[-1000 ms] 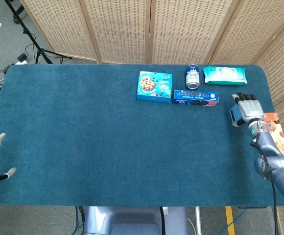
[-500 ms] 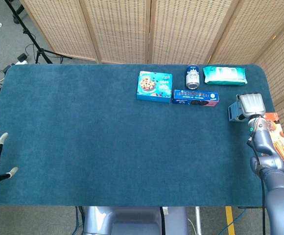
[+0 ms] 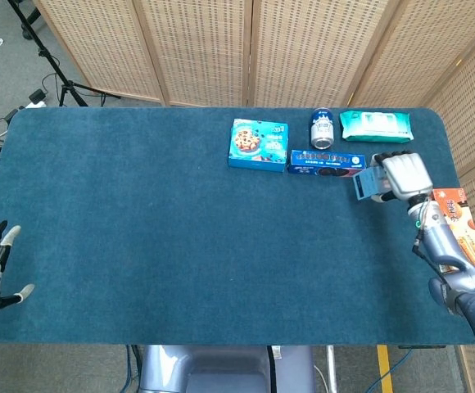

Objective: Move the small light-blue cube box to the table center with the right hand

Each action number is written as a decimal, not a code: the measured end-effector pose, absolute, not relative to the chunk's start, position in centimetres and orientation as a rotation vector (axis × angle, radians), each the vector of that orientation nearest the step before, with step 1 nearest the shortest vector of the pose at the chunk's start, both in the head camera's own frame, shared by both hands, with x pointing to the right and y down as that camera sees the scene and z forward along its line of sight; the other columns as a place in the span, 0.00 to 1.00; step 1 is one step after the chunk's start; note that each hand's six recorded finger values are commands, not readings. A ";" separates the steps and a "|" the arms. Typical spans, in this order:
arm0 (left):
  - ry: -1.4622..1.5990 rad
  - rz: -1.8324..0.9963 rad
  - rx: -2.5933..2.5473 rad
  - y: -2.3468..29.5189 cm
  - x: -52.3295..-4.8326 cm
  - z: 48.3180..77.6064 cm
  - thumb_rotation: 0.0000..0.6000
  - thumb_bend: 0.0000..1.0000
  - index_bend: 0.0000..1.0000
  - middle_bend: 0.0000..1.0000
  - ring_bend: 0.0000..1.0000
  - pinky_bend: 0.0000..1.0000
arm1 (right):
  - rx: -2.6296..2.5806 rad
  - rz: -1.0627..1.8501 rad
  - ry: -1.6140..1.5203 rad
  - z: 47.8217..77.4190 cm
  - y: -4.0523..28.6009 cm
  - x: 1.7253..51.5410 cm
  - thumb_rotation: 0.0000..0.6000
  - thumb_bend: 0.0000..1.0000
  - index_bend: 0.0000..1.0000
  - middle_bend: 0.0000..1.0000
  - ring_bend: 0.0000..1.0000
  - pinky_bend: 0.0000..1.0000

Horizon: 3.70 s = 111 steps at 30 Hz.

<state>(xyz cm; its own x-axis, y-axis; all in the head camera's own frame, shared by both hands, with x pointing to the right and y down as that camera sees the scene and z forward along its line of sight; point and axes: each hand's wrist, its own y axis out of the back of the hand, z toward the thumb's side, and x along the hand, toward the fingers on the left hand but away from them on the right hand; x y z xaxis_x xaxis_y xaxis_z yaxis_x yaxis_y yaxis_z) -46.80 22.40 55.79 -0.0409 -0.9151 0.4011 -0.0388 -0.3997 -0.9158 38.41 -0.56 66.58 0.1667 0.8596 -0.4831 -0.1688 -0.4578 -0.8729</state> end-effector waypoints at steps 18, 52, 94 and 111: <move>1.075 -1.429 -1.575 23.6 -46.9 53.5 1.00 0.00 0.00 0.00 0.00 0.00 | -1.486 1.286 -0.439 59.5 9.6 25.4 1.00 0.38 0.48 0.58 0.45 0.33; 1.099 -1.426 -1.567 23.6 -47.4 53.1 1.00 0.00 0.00 0.00 0.00 0.00 | -1.736 1.670 -0.612 62.7 14.0 24.8 1.00 0.00 0.00 0.00 0.00 0.17; 1.096 -1.437 -1.555 23.7 -47.4 53.2 1.00 0.00 0.00 0.00 0.00 0.00 | -1.824 1.436 -0.542 65.3 13.7 26.7 1.00 0.10 0.46 0.56 0.48 0.33; 1.091 -1.429 -1.561 23.8 -47.2 53.2 1.00 0.00 0.00 0.00 0.00 0.00 | -2.215 0.949 -1.132 64.3 12.4 26.4 1.00 0.32 0.48 0.56 0.48 0.33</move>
